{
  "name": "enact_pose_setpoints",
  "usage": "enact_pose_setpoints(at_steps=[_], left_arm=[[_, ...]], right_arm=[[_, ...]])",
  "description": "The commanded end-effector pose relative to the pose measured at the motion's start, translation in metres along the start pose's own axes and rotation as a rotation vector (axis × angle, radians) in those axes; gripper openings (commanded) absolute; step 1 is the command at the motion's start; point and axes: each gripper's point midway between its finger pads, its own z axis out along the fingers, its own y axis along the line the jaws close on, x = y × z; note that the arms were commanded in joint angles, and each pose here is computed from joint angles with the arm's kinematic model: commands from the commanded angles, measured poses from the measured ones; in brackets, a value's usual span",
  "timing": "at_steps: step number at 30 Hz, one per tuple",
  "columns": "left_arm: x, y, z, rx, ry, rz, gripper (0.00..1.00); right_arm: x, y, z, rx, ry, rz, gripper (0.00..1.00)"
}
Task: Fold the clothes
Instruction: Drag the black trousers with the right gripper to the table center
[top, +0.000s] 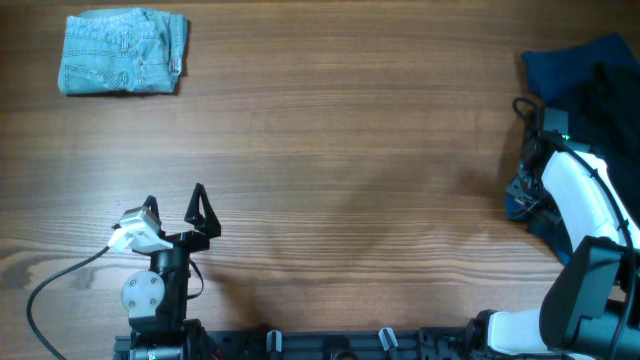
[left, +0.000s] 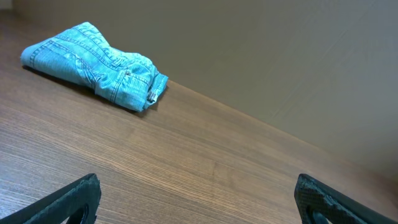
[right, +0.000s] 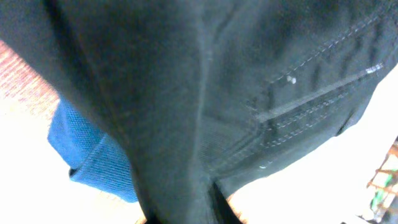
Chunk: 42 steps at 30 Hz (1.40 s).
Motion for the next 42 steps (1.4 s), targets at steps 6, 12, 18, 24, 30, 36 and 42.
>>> enact_pose_setpoints(at_steps=[6, 12, 18, 24, 30, 36, 42], left_arm=[[0.0, 0.004, 0.0, -0.015, -0.005, 0.019, 1.0], [0.0, 0.004, 0.0, -0.015, -0.005, 0.019, 1.0], [0.0, 0.004, 0.0, -0.015, -0.005, 0.019, 1.0], [0.0, 0.004, 0.0, -0.015, -0.005, 0.019, 1.0], [0.0, 0.004, 0.0, -0.015, -0.005, 0.019, 1.0], [0.0, 0.004, 0.0, -0.015, -0.005, 0.019, 1.0], [0.0, 0.004, 0.0, -0.015, -0.005, 0.019, 1.0]], right_arm=[[-0.011, -0.005, -0.027, -0.048, -0.03, 0.035, 0.04], [-0.018, -0.006, -0.061, -0.172, -0.101, 0.094, 0.04], [-0.021, -0.017, -0.111, -0.349, -0.225, 0.174, 0.04], [-0.017, -0.021, -0.181, -0.626, -0.338, 0.241, 0.04], [-0.01, -0.04, -0.247, -0.823, -0.428, 0.301, 0.04], [0.007, -0.033, -0.307, -1.099, -0.403, 0.275, 0.04], [0.017, -0.012, -0.317, -1.221, -0.255, 0.28, 0.04]])
